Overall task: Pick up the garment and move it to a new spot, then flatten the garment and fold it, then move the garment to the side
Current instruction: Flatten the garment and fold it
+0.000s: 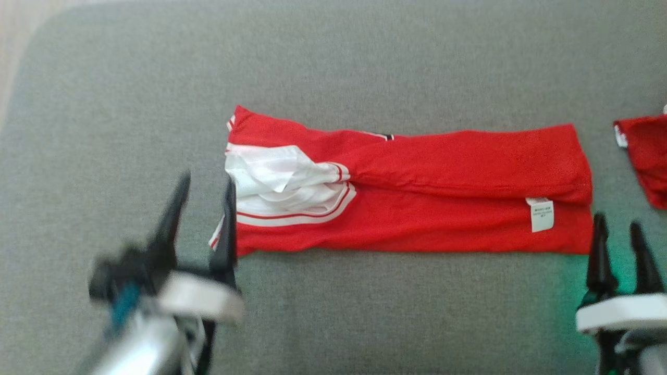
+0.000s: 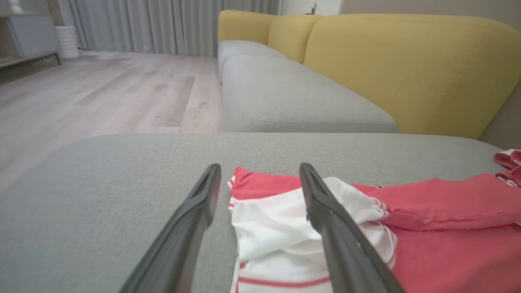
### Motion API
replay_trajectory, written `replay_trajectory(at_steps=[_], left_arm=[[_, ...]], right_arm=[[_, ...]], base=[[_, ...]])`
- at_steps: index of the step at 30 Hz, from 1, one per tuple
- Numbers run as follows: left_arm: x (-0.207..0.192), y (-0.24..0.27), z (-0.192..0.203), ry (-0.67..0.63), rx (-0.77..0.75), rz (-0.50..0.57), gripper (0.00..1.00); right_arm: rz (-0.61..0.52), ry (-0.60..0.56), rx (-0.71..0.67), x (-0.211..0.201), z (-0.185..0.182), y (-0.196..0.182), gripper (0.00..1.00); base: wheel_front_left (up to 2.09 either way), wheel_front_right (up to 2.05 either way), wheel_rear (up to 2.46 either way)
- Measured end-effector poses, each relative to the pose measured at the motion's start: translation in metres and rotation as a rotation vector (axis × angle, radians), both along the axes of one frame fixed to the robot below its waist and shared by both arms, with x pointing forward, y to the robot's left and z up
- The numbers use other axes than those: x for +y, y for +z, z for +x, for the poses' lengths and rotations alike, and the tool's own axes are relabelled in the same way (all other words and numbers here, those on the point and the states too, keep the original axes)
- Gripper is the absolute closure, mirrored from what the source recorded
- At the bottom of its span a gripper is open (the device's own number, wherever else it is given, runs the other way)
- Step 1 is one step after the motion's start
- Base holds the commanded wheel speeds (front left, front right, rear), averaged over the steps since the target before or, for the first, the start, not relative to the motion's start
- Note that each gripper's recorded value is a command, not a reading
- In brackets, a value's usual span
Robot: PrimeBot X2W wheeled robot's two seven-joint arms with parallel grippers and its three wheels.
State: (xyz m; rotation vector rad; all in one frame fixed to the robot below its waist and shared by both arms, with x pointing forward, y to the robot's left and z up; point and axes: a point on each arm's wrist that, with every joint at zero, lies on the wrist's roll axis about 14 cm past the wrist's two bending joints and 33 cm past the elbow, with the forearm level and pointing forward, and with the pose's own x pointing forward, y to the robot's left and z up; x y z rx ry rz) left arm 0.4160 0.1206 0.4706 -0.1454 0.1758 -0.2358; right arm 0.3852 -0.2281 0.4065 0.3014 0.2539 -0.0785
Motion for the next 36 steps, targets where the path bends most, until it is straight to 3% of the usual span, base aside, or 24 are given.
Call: replay_trajectory(at_steps=[7,19,24,28,29,30,36], left_arm=[[0.006,0.004,-0.06,0.171,-0.064,-0.003,0.0],[0.016,0.024,-0.087,0.24,-0.164,0.0,0.0],[0.027,0.028,-0.091,0.269,-0.182,0.008,0.0],[0.036,0.026,-0.094,0.296,-0.178,0.016,0.0],[0.036,0.024,-0.096,0.296,-0.173,0.017,0.0],[0.036,0.022,-0.097,0.289,-0.168,0.016,0.0],[0.033,0.025,-0.096,0.272,-0.18,0.012,0.0]], right_arm=[[0.028,-0.046,0.003,0.004,-0.019,-0.006,0.0],[0.075,-0.071,0.022,0.013,0.04,-0.011,0.0],[0.061,-0.095,0.152,0.01,0.029,-0.046,0.0],[0.051,-0.094,0.17,0.012,0.028,-0.053,0.02],[0.051,-0.088,0.173,0.014,0.028,-0.054,0.29],[0.051,-0.074,0.174,0.018,0.029,-0.054,1.0],[0.042,-0.047,0.16,0.024,0.029,-0.049,1.0]], base=[[0.0,0.0,0.0],[0.0,0.0,0.0],[0.0,0.0,0.0],[0.0,0.0,0.0],[0.0,0.0,0.0],[0.0,0.0,0.0],[0.0,0.0,0.0]])
